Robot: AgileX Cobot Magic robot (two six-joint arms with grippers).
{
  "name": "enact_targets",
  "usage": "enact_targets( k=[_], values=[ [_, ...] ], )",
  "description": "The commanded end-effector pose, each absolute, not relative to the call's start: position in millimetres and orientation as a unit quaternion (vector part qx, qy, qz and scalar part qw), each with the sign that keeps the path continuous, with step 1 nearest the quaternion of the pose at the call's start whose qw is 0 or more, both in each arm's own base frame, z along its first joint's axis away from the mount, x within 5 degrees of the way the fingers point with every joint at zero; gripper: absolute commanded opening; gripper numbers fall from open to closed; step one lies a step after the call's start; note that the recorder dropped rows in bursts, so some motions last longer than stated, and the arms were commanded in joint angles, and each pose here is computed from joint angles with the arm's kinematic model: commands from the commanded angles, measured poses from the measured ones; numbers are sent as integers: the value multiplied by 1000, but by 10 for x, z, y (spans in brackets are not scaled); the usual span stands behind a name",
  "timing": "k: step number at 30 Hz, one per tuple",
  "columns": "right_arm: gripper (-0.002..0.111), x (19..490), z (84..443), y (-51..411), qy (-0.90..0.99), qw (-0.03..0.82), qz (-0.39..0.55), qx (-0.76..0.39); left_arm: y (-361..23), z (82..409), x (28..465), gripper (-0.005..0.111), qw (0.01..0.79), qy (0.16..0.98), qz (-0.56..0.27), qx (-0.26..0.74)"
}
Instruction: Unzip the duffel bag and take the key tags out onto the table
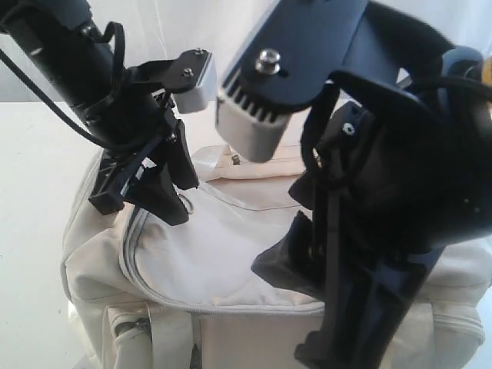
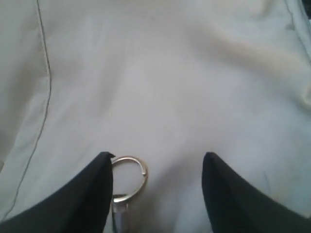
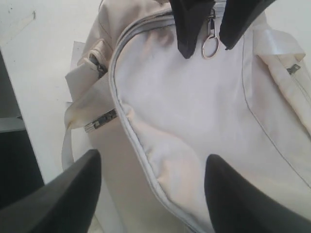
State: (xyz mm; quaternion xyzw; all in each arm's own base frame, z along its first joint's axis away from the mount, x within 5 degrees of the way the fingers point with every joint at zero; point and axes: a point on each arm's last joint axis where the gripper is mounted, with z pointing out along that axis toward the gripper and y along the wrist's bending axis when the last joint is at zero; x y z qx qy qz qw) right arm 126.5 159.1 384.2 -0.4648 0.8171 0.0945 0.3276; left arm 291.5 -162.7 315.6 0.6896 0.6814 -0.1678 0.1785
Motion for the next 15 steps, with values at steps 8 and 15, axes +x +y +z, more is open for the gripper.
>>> enact_targets(
  k=[8, 15],
  values=[
    [58, 1276, 3604, 1527, 824, 306, 52, -473, -1804, 3097, 2876, 59, 166, 689, -44, 705],
    [57, 1316, 3458, 1402, 848, 292, -8, -442, -1809, 3073, 2919, 59, 172, 699, -35, 694]
  ],
)
